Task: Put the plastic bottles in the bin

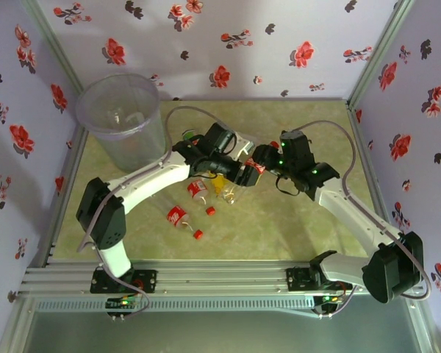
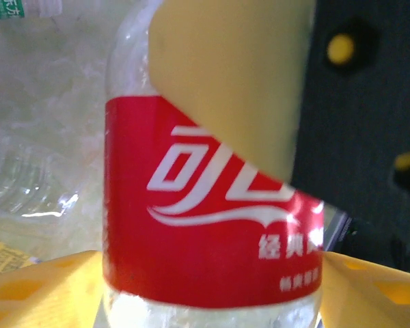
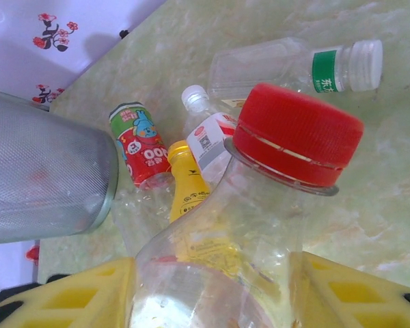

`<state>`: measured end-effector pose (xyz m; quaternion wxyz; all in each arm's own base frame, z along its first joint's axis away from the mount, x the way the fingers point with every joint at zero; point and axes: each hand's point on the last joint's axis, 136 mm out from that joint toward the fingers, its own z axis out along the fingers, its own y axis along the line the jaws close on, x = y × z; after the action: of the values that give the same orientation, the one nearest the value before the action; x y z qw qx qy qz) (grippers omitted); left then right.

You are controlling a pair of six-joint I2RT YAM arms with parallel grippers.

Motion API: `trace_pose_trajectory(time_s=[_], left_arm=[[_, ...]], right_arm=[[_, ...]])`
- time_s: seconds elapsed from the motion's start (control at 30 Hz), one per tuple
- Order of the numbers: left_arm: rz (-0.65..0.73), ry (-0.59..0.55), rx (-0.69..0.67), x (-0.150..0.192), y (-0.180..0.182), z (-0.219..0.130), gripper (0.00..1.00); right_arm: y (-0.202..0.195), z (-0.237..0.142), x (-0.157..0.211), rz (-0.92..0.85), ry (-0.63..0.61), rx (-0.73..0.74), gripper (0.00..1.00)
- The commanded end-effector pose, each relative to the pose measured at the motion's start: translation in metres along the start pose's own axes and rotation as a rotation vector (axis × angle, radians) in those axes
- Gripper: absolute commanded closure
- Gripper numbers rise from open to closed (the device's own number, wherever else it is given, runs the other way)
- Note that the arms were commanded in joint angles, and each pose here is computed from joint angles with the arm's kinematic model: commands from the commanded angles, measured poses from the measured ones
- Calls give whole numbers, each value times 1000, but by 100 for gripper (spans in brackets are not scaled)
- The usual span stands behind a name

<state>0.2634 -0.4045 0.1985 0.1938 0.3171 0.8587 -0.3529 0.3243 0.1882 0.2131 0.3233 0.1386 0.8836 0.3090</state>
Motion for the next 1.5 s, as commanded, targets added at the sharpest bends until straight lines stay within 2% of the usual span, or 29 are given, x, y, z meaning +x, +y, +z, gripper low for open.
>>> trace_pose_trajectory(time_s=[0.0, 0.1, 0.17, 0.33, 0.43, 0.53, 0.7, 0.93, 1.07, 1.17, 1.27, 1.37, 1.47], left_arm=[[14, -20, 34, -11, -10, 1, 33], [14, -24, 35, -13, -11, -1, 41], [13, -29, 35, -14, -11, -2, 46], [-9, -54, 30, -20, -6, -8, 51], [-3, -84, 11, -29, -1, -24, 51], [12, -141, -55, -46, 11, -59, 51], [-10, -286, -193, -85, 44, -144, 53], [-48, -600, -430, -134, 92, -283, 55], [-127, -768, -701, -128, 137, -361, 57], [-198, -873, -815, -115, 167, -404, 59], [-238, -903, -973, -102, 202, -439, 63], [-313, -872, -1043, -83, 237, -448, 66], [-326, -822, -1066, -71, 265, -433, 67]], right_arm=[[11, -3, -4, -25, -21, -42, 44], [11, -5, -6, -31, -29, -34, 37], [11, -6, -7, -39, -34, -33, 27], [9, -16, -16, -67, -49, -11, 1], [-6, -32, -31, -47, -99, 31, 1], [-26, -53, -50, 25, -175, 57, 1], [-57, -79, -62, 105, -249, 104, 1], [-84, -67, -38, 139, -179, 149, 1], [-96, -58, -23, 153, -143, 167, 1], [-100, -55, -17, 158, -126, 170, 1], [-104, -57, -17, 136, -123, 193, 1], [-104, -59, -18, 116, -121, 206, 1], [-104, -59, -18, 117, -123, 207, 1]])
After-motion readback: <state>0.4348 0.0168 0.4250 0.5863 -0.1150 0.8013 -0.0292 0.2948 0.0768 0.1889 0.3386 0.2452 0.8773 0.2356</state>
